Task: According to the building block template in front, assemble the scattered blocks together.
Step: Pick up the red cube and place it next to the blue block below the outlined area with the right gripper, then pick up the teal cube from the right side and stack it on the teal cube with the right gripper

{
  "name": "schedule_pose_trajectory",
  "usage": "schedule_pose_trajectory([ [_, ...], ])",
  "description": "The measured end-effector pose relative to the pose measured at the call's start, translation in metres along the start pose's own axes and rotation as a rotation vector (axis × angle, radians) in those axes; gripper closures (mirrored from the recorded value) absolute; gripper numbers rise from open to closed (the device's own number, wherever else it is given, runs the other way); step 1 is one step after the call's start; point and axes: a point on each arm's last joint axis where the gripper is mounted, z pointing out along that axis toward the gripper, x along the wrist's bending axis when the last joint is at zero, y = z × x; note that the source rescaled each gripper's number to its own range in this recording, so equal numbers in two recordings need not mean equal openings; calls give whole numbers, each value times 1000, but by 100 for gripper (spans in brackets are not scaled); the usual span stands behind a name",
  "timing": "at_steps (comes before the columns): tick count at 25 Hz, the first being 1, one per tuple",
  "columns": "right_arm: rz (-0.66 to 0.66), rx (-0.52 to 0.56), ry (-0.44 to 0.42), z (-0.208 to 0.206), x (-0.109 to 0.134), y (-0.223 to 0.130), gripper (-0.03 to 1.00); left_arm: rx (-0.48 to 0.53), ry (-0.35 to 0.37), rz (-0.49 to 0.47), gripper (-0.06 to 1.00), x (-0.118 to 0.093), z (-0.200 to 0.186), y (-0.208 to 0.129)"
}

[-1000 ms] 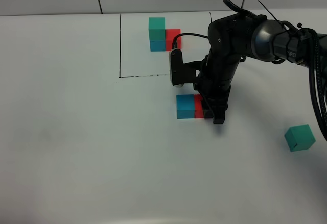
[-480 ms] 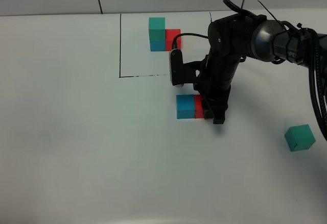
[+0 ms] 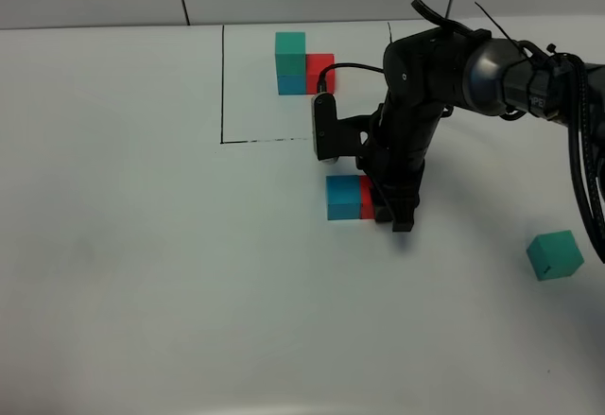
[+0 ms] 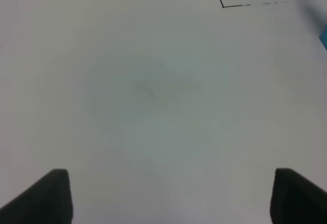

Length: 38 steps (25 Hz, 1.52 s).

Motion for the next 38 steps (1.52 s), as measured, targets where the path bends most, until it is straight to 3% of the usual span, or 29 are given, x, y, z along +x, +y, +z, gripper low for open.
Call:
schedule_pose_trajectory([
  [5, 5, -2, -31, -18, 0, 1, 50, 0, 0, 0, 18, 0, 0, 0],
  [10, 168, -10, -58, -46, -1, -22, 44, 0, 0, 0, 18, 0, 0, 0],
  [14, 335, -33, -130, -67, 8, -51, 41, 0, 0, 0, 18, 0, 0, 0],
  [18, 569, -59, -181, -85, 31, -85, 30, 0, 0, 0, 18, 0, 0, 0],
  [22, 974, -69, -194, -97, 53, -127, 17, 0, 0, 0, 18, 0, 0, 0],
  [25, 1242, -43, -174, -95, 68, -154, 15, 0, 0, 0, 18, 0, 0, 0],
  [28, 1376, 8, -121, -90, 79, -168, 15, 0, 0, 0, 18, 0, 0, 0],
  [32, 1412, 42, -72, -79, 91, -172, 15, 0, 0, 0, 18, 0, 0, 0],
  [38, 1444, 3, -67, -70, 96, -170, 18, 0, 0, 0, 18, 0, 0, 0],
])
